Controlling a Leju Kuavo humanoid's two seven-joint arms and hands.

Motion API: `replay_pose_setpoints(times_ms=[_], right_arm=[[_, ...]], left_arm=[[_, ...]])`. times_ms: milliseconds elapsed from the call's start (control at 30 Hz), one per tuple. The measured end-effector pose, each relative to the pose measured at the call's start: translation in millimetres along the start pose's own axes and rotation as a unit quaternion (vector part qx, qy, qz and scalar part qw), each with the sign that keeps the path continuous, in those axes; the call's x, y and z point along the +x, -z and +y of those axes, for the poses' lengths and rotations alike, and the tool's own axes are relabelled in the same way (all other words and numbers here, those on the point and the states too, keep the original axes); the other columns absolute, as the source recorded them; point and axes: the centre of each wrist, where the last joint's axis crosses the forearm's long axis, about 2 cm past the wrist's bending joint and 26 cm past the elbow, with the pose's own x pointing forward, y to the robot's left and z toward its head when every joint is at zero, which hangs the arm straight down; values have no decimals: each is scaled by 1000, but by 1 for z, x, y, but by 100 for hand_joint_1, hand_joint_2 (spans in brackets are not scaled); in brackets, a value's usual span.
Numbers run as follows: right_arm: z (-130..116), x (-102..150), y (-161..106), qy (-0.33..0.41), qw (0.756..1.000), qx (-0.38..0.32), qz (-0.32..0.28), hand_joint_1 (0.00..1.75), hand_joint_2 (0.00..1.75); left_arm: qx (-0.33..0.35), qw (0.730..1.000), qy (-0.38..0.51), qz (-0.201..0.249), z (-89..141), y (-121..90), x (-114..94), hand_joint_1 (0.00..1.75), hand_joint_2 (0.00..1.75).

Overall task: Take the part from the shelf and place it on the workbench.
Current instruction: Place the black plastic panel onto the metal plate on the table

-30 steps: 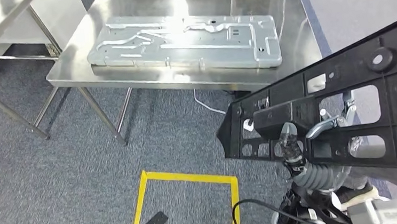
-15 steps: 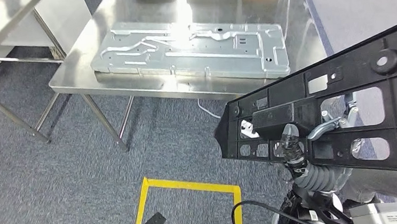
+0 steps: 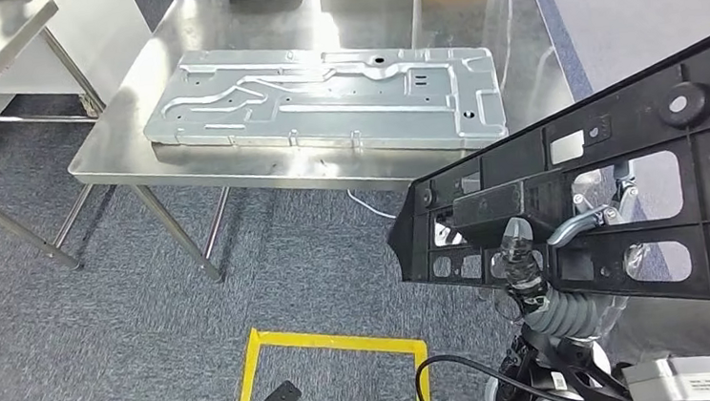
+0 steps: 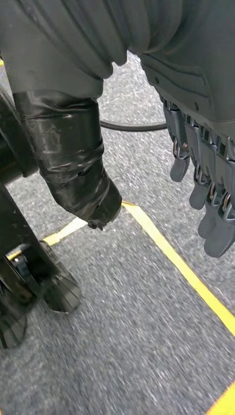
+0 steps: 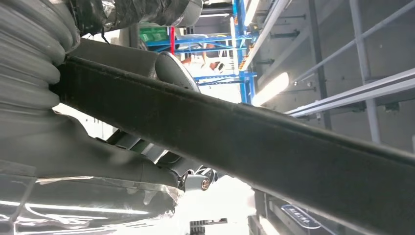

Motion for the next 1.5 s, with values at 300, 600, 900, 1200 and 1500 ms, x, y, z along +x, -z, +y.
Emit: replay_pose_setpoints(times_ms=[300,600,900,1200,1500], right_arm=[[0,0,0,0,1000,0,0,175,175],[-1,0,-1,-2,1000,1,1,175,175],[-1,0,0,1,1000,2,0,175,175],[-1,0,1,1,1000,2,-2,175,175],[-2,-1,0,-1,1000,4,-1,175,175]], left_arm=[[1,1000,0,-1,1,0,1,0,175],[0,1000,0,-1,0,0,1,0,175],[-2,1000,-2,5,-2,-1,-2,0,175],[-1,1000,-2,6,-1,0,-3,0,175],[-1,1000,-3,8,-1,-1,-3,0,175]])
